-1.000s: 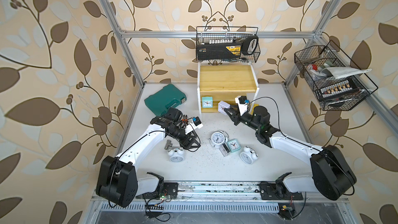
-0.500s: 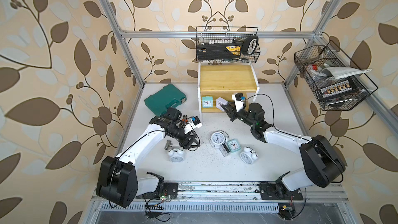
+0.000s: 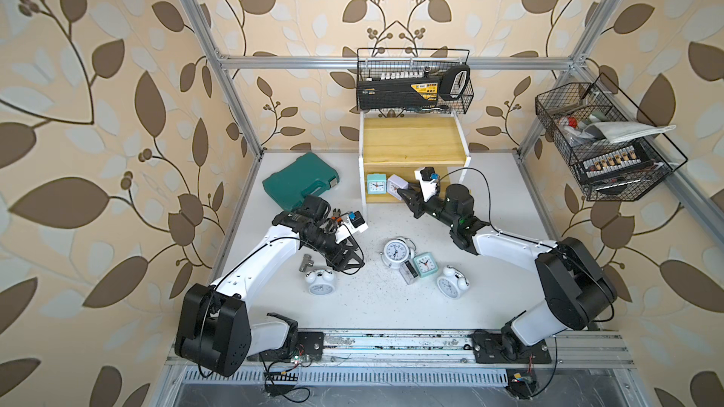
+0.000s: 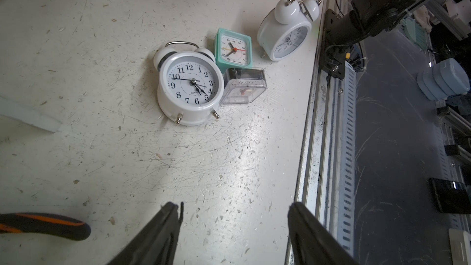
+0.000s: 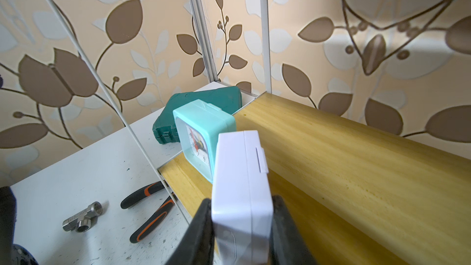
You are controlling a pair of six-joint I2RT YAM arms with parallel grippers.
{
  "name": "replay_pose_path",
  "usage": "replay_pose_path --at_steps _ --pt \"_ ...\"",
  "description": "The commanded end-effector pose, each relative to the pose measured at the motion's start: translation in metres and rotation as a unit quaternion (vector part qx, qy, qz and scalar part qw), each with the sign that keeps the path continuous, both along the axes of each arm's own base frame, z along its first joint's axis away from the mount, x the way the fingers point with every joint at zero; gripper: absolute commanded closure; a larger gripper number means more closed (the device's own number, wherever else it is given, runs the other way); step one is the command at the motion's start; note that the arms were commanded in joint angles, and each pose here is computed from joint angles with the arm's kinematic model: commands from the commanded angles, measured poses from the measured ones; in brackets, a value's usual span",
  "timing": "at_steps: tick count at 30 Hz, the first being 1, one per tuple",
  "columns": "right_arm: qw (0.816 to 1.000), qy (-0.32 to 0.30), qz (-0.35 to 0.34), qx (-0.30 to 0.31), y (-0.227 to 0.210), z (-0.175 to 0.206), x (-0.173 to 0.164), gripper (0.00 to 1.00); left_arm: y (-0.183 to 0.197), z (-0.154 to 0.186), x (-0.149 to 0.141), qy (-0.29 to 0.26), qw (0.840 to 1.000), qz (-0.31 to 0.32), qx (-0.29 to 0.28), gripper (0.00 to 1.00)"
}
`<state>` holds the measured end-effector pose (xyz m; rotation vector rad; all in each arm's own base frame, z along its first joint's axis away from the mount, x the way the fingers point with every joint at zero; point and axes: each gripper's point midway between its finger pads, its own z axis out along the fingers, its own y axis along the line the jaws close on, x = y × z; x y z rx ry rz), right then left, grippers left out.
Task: Place the alarm clocks on the shelf by style
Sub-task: Place the alarm on the shelf.
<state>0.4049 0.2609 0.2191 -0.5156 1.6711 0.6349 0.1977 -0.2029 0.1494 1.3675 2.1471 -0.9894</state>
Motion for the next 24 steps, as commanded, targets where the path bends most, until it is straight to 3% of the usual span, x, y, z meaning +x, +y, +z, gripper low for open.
replay_pose_path --at_steps 1,9,24 --pt "1.000 -0.005 -0.007 -0.004 0.001 0.007 0.005 0.58 0.000 0.004 -0.001 0.003 1.000 -0.001 -0.014 0.29" --pt "1.000 0.010 -0.019 -0.015 -0.003 0.001 -0.008 0.44 0.000 0.002 -0.002 0.006 1.000 -0.003 -0.014 0.29" --pt "0.998 0.031 -0.047 -0.033 -0.012 -0.019 -0.010 0.38 0.000 0.003 -0.002 0.007 1.000 -0.003 -0.015 0.29"
